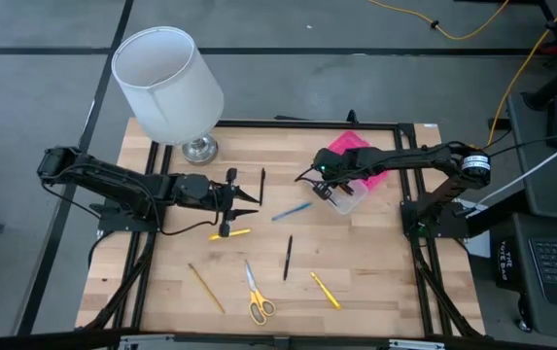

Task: Pick & place school supplies into a supply box
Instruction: Put the orange pencil into the pink supply box

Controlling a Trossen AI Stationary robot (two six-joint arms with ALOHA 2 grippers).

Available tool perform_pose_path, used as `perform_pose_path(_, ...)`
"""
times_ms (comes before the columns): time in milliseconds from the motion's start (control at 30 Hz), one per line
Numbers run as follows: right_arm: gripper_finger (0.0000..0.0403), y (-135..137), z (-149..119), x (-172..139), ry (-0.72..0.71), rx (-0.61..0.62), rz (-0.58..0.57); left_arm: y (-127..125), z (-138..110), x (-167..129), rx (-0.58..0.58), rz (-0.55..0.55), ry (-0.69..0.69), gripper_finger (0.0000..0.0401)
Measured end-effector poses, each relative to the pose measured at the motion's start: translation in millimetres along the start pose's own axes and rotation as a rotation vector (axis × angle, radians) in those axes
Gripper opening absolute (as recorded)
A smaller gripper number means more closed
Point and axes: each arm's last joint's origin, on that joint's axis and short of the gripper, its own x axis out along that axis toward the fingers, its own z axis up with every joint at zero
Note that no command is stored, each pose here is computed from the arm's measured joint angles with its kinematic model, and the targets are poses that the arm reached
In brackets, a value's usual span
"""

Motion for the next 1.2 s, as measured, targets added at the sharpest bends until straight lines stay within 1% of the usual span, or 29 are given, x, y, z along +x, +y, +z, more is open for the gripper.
perform_pose_path(267,0.0036,-0.2,-0.9,0.7,0.004,-0.032,-0.001,0.0,0.1,0.0,0.000,0.000,0.000,0.0103)
perform_pose_path(400,0.0039,0.9,-1.6,0.6,0.023,-0.029,0.038,0.0,0.1,0.0,-0.001,0.000,0.000,0.0104)
perform_pose_path(700,0.0041,0.5,-2.4,0.6,0.031,-0.034,0.034,0.0,0.0,0.1,-0.001,0.000,0.000,0.0104)
perform_pose_path(867,0.0042,0.6,-2.5,0.6,0.030,-0.081,0.035,0.0,0.0,0.1,-0.001,0.000,0.000,0.0106)
perform_pose_path(1033,0.0043,0.5,-2.6,0.6,0.031,-0.082,0.034,0.0,0.0,0.1,-0.001,0.000,0.000,0.0103)
perform_pose_path(1200,0.0048,-1.6,-7.3,0.4,0.080,-0.096,0.015,0.0,0.1,0.1,-0.001,0.000,0.000,0.0104)
